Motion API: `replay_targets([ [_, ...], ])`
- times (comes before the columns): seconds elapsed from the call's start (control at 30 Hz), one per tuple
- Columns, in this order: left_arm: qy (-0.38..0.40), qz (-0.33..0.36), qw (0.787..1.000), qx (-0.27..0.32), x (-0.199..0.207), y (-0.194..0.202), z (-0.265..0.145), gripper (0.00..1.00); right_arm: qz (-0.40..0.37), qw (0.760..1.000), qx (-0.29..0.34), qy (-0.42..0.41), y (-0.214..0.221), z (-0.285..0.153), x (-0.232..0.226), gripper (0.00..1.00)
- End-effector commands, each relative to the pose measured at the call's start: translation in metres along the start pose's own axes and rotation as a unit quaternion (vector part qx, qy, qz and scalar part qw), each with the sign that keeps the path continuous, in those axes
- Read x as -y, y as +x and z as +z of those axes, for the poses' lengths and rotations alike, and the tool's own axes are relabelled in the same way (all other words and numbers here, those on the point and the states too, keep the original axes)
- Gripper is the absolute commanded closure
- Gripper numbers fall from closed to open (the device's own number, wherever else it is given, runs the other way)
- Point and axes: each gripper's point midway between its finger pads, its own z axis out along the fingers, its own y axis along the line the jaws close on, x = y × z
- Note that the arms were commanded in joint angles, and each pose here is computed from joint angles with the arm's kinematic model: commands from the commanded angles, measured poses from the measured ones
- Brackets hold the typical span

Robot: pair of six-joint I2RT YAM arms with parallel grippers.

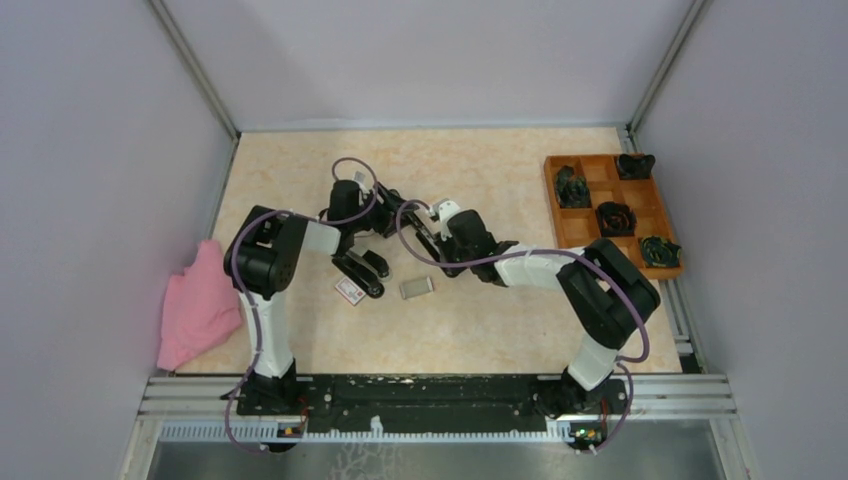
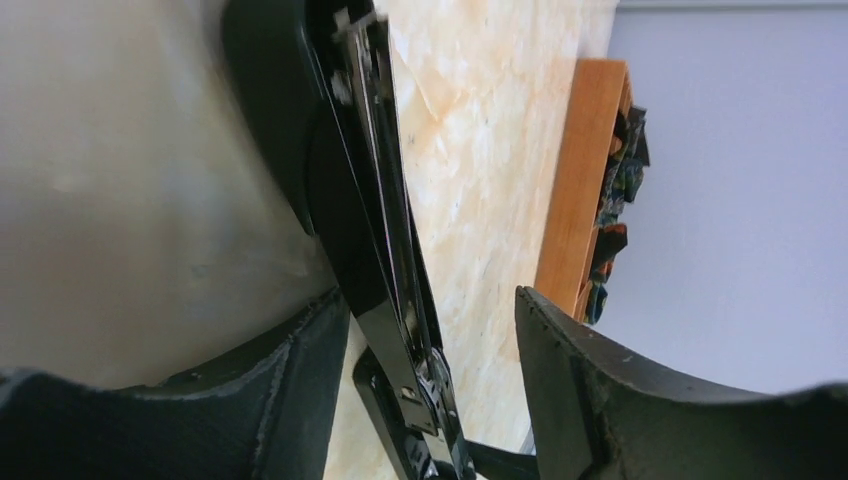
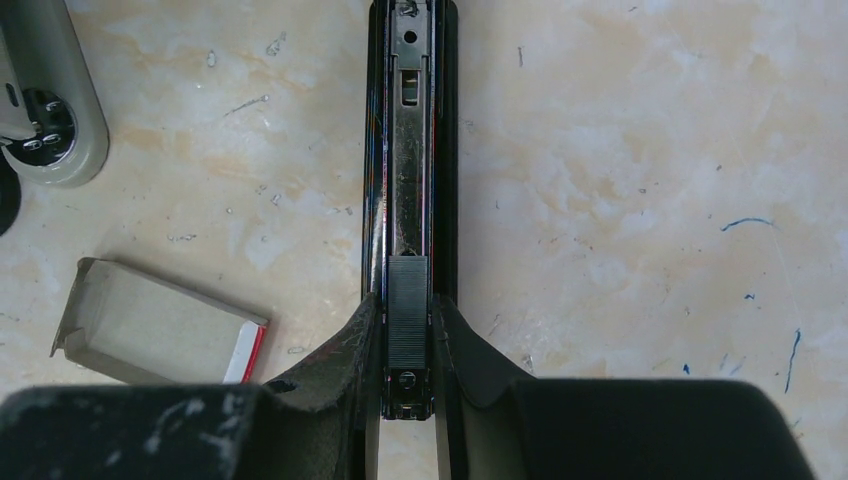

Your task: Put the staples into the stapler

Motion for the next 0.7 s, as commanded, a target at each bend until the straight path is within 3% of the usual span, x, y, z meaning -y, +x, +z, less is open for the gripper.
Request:
replay_targets([
  [0.0,0.072,0.049,0.995,0.052,0.025,-0.033,-0.012,0.35,-0.024,0.999,0.002,-0.036,-0.007,0.004,-0.022,1.0],
  [0.4,0.148,0.184,0.968,0.084,0.072,-0.043,-0.029,0.45,-0.04,0.998,0.008,-0.046,-0.009,0.004,-0.03,1.0],
  [0.67,0.123,0.289,0.941,0.127,0.082,-0.045,-0.056,0.49,-0.048,0.998,0.021,-0.043,-0.011,0.003,-0.031,1.0],
])
